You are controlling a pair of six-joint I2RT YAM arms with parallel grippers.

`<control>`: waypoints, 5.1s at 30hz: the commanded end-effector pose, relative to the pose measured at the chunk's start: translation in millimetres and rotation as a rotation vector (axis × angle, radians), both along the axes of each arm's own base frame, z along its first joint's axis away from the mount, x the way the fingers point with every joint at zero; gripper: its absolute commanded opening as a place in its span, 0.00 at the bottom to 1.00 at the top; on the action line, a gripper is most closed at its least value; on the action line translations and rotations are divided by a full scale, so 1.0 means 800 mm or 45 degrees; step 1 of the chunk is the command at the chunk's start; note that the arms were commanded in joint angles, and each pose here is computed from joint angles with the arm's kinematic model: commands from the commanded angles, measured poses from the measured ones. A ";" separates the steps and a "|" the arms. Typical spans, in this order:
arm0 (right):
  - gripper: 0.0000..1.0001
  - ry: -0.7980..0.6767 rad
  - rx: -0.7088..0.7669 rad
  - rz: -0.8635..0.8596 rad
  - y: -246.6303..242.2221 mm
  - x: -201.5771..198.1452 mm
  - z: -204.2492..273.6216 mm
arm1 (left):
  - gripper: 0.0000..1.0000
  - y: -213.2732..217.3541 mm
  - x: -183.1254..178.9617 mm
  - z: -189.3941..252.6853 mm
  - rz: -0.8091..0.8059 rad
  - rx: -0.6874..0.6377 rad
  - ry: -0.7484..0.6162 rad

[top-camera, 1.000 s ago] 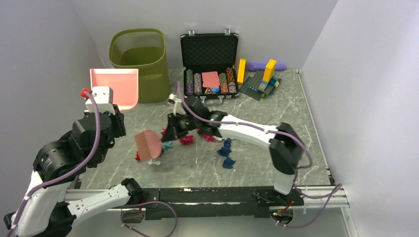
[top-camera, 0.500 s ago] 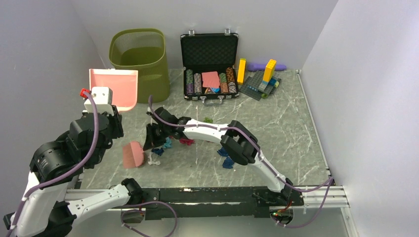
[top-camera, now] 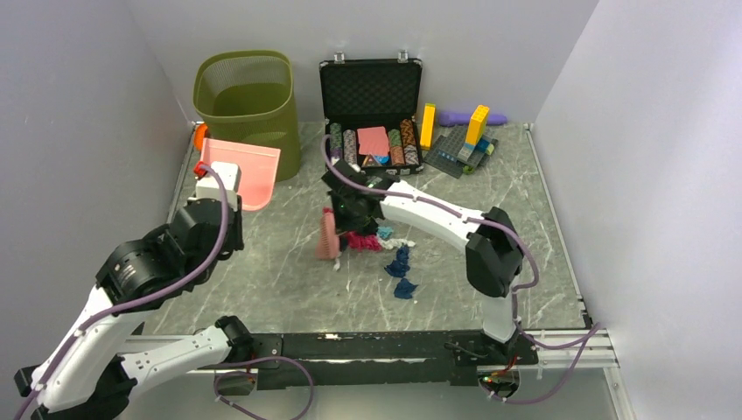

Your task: Sweep away the paper scraps from the table

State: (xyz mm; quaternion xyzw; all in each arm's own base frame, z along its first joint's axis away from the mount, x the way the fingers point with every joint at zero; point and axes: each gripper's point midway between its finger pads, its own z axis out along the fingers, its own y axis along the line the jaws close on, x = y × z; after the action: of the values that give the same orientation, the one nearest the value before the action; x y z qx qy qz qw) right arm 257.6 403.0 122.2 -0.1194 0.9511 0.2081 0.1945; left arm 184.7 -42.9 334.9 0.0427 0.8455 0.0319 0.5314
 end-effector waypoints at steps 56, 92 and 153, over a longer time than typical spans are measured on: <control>0.00 -0.585 -0.754 0.318 -0.174 -0.032 0.124 | 0.00 -0.042 0.022 -0.109 -0.018 0.057 0.196; 0.00 -0.190 -0.374 0.089 -0.142 0.011 0.076 | 0.00 -0.052 0.019 -0.156 -0.075 0.147 0.342; 0.00 -0.061 -0.954 -0.320 -0.357 0.035 0.037 | 0.00 -0.173 -0.061 -0.341 -0.643 0.480 1.237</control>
State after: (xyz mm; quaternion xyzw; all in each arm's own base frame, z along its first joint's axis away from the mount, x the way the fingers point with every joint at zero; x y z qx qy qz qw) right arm 295.8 136.4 180.5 -0.0247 0.9629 -0.1109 0.2449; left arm 119.5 -163.4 60.1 0.3242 0.9447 0.0410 0.0278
